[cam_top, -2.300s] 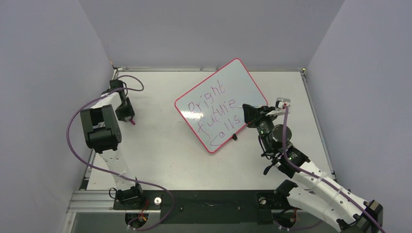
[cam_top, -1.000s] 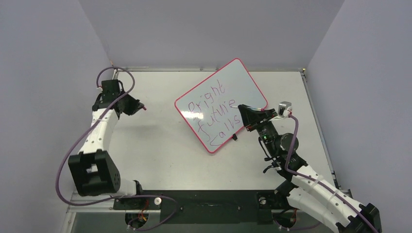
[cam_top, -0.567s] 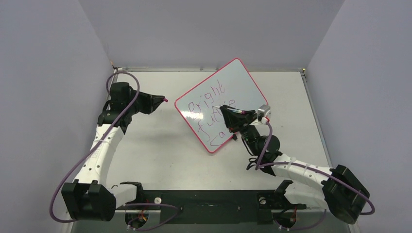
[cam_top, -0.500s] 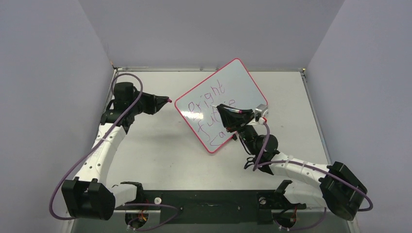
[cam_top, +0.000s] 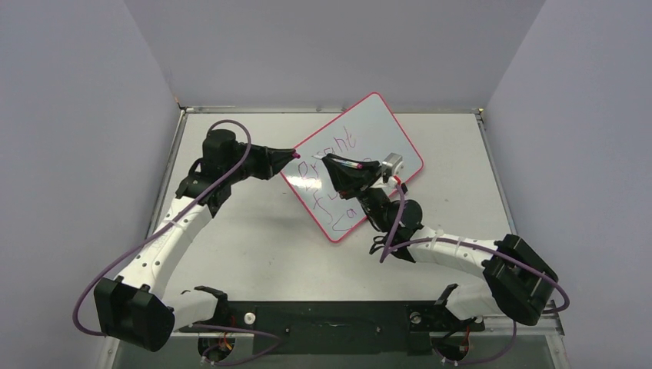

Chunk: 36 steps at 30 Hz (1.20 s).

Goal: Write a sentence on the whiteboard
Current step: Close the whiteboard marker at the center of the board.

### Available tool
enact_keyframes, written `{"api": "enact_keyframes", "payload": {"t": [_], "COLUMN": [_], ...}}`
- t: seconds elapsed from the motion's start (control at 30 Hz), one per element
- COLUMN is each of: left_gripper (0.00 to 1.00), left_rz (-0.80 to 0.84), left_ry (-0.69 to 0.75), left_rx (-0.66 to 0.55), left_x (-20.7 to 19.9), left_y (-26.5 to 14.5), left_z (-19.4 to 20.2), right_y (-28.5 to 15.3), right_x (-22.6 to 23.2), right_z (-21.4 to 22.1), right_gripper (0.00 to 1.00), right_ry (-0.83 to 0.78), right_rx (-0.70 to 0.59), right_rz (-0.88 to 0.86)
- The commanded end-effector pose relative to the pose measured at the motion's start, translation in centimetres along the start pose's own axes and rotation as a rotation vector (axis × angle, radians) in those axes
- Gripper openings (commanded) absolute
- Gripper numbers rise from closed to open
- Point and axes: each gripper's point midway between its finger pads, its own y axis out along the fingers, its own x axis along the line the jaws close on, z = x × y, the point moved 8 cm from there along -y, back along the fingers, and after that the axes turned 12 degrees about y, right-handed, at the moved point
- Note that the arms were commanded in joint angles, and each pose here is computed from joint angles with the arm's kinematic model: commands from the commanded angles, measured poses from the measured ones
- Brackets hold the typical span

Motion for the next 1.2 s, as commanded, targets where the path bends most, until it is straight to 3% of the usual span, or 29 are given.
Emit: {"api": "enact_keyframes", "payload": {"t": [0.0,1.17], "left_gripper": [0.0,0.0], "left_rz": [0.108,0.131], "left_ry": [-0.017,-0.035], "left_rx": [0.024,0.056], "left_x": [-2.1,-1.3], "left_y": [-0.6,-0.2], "left_z": [0.9,1.2], "right_y": [1.4,2.7], "right_x": [1.2,0.6], "right_z": [-0.9,2.6], "right_gripper": [0.0,0.0], "right_ry": [-0.016,-0.058], "right_rx": [-0.06,0.005], "right_rz": [-0.054,0.075]}}
